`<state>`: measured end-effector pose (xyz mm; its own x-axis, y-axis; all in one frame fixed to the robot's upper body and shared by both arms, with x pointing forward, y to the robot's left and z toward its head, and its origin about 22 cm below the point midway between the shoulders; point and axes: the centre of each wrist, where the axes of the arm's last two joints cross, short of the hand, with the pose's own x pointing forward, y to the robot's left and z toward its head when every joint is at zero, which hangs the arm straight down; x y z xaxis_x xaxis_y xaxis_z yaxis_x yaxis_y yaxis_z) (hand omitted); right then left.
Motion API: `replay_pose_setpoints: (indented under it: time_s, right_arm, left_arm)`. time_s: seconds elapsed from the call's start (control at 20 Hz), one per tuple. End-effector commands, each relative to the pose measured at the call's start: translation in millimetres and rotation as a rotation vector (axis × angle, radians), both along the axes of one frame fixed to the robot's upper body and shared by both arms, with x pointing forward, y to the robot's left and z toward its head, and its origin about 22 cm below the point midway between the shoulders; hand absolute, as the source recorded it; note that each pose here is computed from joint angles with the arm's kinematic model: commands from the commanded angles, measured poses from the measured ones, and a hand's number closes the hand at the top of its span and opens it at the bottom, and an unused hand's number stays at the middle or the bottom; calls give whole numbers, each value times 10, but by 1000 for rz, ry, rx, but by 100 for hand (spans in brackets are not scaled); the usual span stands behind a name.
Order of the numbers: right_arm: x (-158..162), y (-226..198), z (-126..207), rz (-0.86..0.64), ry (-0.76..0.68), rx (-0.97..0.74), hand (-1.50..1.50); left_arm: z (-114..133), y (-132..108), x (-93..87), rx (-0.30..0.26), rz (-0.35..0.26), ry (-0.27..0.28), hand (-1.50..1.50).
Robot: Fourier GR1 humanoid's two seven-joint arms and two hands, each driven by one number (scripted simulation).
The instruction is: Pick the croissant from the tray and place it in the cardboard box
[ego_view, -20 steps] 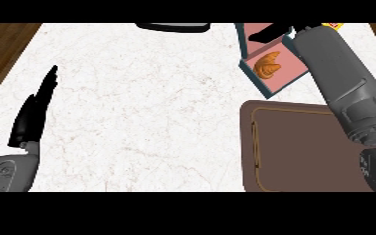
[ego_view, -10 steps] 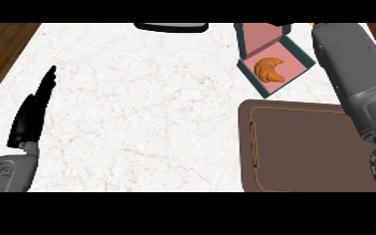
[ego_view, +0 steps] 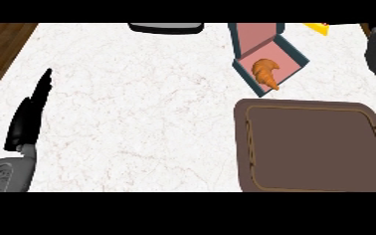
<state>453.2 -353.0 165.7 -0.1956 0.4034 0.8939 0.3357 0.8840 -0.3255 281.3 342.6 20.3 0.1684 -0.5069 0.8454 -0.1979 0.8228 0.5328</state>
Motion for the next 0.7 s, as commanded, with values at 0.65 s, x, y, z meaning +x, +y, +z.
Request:
replay_pose_setpoints:
  time_s: [0.65]
  right_arm:
    - [-1028,-1649,-82,4,82,-72,-150]
  left_arm:
    - [-63,43,-83,-15,9,7,0]
